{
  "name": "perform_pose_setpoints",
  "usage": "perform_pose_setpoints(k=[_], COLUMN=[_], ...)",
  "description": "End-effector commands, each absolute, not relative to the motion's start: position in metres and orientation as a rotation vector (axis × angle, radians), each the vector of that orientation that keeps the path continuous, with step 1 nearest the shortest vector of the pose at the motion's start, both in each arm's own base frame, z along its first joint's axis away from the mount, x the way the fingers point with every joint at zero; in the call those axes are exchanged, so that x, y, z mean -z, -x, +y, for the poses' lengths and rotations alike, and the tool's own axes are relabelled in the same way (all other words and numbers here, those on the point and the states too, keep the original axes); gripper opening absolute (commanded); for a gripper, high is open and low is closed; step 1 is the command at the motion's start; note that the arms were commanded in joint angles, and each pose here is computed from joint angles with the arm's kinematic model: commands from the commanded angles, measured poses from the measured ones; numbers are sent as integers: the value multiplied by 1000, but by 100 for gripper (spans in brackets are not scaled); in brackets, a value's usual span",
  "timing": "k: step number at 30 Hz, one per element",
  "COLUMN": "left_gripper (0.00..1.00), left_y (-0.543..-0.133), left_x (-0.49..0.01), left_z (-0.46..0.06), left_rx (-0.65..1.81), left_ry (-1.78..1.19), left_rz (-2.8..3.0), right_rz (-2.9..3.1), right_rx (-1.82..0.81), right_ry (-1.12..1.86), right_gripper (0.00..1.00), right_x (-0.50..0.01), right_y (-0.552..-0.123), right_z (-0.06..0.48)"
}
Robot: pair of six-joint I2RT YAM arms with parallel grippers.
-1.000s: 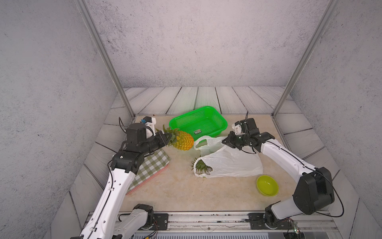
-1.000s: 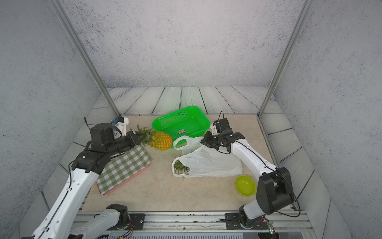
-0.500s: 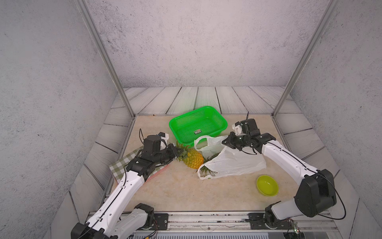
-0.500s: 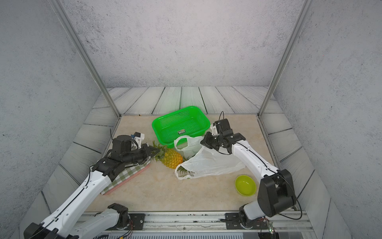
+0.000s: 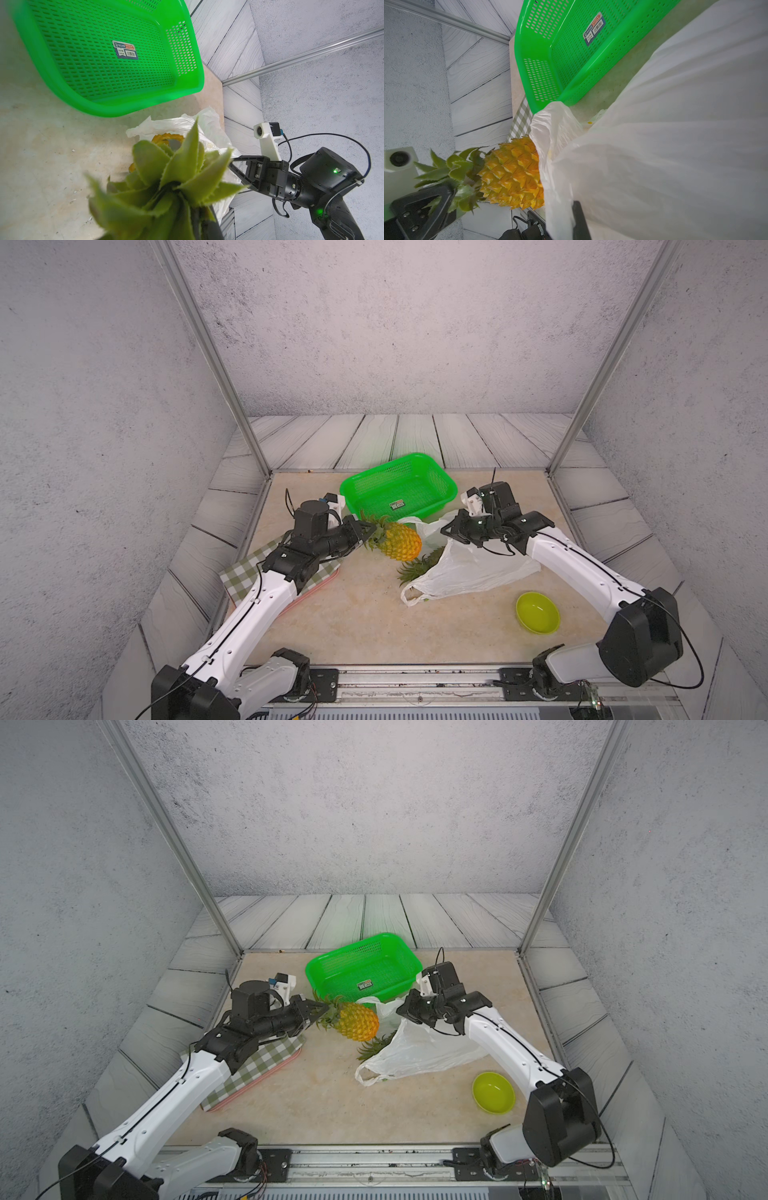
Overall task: Place the pineapple into a plastic bag & tie a knot
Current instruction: Place the pineapple in the plastic bag.
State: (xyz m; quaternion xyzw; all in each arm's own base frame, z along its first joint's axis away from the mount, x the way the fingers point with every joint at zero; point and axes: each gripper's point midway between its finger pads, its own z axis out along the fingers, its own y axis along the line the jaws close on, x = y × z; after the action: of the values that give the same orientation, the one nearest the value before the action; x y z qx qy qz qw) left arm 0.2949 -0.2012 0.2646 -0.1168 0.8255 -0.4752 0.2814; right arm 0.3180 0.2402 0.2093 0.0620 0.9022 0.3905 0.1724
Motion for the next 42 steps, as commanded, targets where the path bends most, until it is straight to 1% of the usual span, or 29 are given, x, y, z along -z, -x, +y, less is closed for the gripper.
perform_pose_setpoints(k=[1,3,9,13,17,23,35,39,42], left_gripper=[0,0,0,0,0,0,0,0,0], left_y=[-292,-292,-291,-290,-292,-288,-278,-276,-276], left_x=[-327,-330,-322,-313,-305,-275,-216,-202,-201], left_z=[-208,-211,-230,-243,-259,-293,-338,-348,-344], left_rx=[1370,1399,1602,1654,1678,1764,1723,1725,1741], left_ry=[196,201,273,318,322,360,342,329,350], left_rz=[2037,2031,2001,1959,1959,1959,2113,2164,2133], right_rz=[2521,2513,2478,2479,2508,2553,2670,2682,2661], right_rx=[-1135,-1157,-1213,-1186,-1147,-1084,-946,-960,-1023], right_ry=[-155,-146,-120,-114,-112,-109,-117,-116,-110], right_gripper=[0,0,0,0,0,0,0,0,0], right_x=[-231,-237,-259,-263,-252,-232,-174,-170,-185], right_y=[-317,-316,-315,-315,-314,-314,-319,-320,-319], right_z=[244,249,263,260,257,251,243,246,252])
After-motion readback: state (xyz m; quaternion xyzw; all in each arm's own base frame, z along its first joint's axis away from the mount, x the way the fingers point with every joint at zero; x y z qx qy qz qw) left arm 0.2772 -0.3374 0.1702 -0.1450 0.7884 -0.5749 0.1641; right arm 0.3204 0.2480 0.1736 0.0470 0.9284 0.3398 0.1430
